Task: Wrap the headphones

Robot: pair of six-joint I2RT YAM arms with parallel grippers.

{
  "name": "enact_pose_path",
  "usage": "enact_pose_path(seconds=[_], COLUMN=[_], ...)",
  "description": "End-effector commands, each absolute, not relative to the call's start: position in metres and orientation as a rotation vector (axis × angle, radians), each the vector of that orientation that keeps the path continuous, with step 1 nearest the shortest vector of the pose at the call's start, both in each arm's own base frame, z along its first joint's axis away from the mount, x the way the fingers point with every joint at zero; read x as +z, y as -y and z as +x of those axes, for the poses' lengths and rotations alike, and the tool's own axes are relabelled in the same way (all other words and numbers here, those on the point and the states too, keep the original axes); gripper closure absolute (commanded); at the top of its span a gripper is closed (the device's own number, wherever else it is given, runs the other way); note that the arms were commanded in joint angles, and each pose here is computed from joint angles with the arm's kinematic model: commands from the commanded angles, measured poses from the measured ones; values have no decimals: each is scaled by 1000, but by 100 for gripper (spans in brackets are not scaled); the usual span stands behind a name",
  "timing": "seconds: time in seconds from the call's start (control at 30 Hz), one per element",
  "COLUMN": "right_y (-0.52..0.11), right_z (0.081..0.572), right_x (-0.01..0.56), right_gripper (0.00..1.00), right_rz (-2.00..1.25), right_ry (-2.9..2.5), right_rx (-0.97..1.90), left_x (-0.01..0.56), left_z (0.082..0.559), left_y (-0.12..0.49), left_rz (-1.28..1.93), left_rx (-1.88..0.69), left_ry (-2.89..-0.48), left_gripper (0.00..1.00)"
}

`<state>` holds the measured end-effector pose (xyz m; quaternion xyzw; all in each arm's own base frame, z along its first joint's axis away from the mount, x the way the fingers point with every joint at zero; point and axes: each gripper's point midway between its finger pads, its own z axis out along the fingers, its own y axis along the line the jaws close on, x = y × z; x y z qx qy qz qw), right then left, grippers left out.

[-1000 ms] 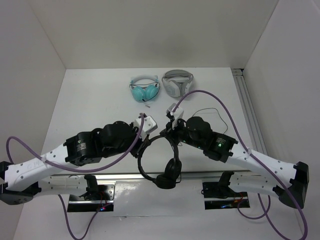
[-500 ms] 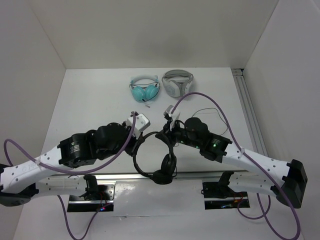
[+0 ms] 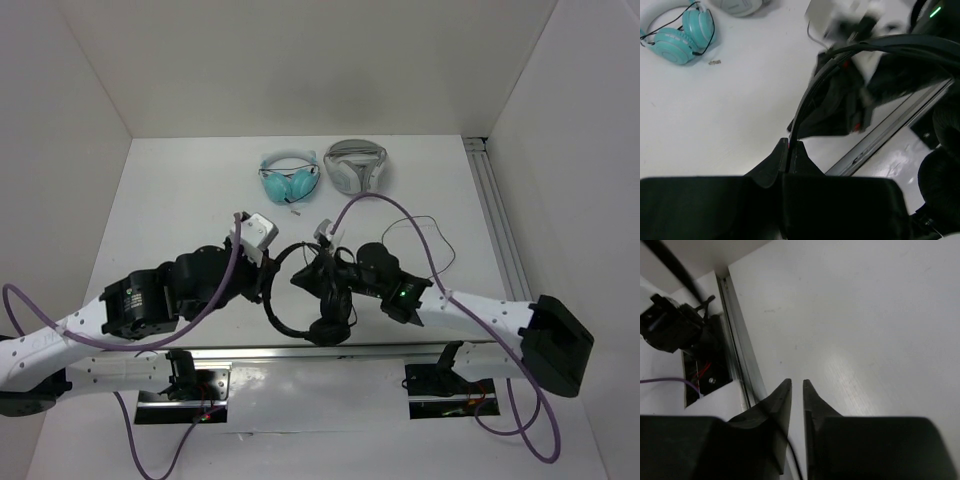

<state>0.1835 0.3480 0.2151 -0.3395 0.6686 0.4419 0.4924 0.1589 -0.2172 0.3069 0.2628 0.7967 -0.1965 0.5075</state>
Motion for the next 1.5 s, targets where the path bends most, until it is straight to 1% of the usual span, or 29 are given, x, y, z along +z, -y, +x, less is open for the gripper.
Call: enact_pose_path(seconds=[0.0, 0.03, 0.07, 0.13, 0.23, 0.27, 0.3, 0.47, 0.57, 0.7, 0.83, 0.93, 0.97, 1.0, 1.1, 1.3, 1.33, 1.4, 1.47], right_y=[-362, -364, -366, -372, -375, -375, -376, -362, -357, -349, -338, -334, -332, -329, -321, -294, -293, -282, -276], right_z=[179, 179, 181, 182, 182, 181, 181, 172, 168, 162, 163, 163, 164, 162, 164, 178, 178, 176, 173], right_x=[191, 184, 172, 153, 141, 137, 134, 116, 110, 96, 86, 80, 78, 74, 71, 82, 97, 94, 115], right_gripper=[78, 72, 71, 71, 71, 74, 74, 81, 85, 86, 86, 91, 94, 94, 100, 100, 100, 100, 100], right_rz=[-846, -840, -828, -825, -828, -821, -821, -806, -799, -805, -784, -773, -766, -767, -737, -620, -613, -591, -576], right_ry=[-1609, -1618, -1626, -1665, -1672, -1679, -1682, -1718, -1724, -1763, -1798, -1825, -1843, -1855, -1869, -1863, -1819, -1860, -1827], right_rx=[1162, 1168, 1189, 1211, 1229, 1236, 1235, 1249, 1255, 1246, 1214, 1192, 1176, 1173, 1134, 993, 992, 928, 906], left_x=[371, 377, 382, 385, 389, 391, 392, 393, 405, 410, 417, 413, 415, 414, 408, 405, 401, 388, 370], left_z=[169, 170, 171, 173, 179, 180, 181, 193, 194, 200, 218, 243, 247, 250, 265, 287, 292, 301, 310], left_y=[231, 230, 228, 224, 216, 211, 206, 179, 167, 154, 143, 123, 124, 120, 118, 108, 106, 96, 83], left_rz=[383, 360, 330, 300, 231, 204, 182, 25, -41, -70, -71, -112, -89, -89, -88, -91, -89, -107, -144], left_rx=[-676, -682, -690, -680, -645, -636, -623, -500, -473, -403, -351, -264, -271, -258, -231, -144, -119, -75, -30], left_ry=[-1766, -1759, -1753, -1754, -1761, -1768, -1773, -1790, -1791, -1810, -1822, -1837, -1838, -1841, -1862, -1873, -1886, -1916, -1951], left_gripper=[100, 100, 100, 100, 100, 100, 100, 100, 100, 100, 100, 100, 100, 100, 100, 100, 100, 100, 100])
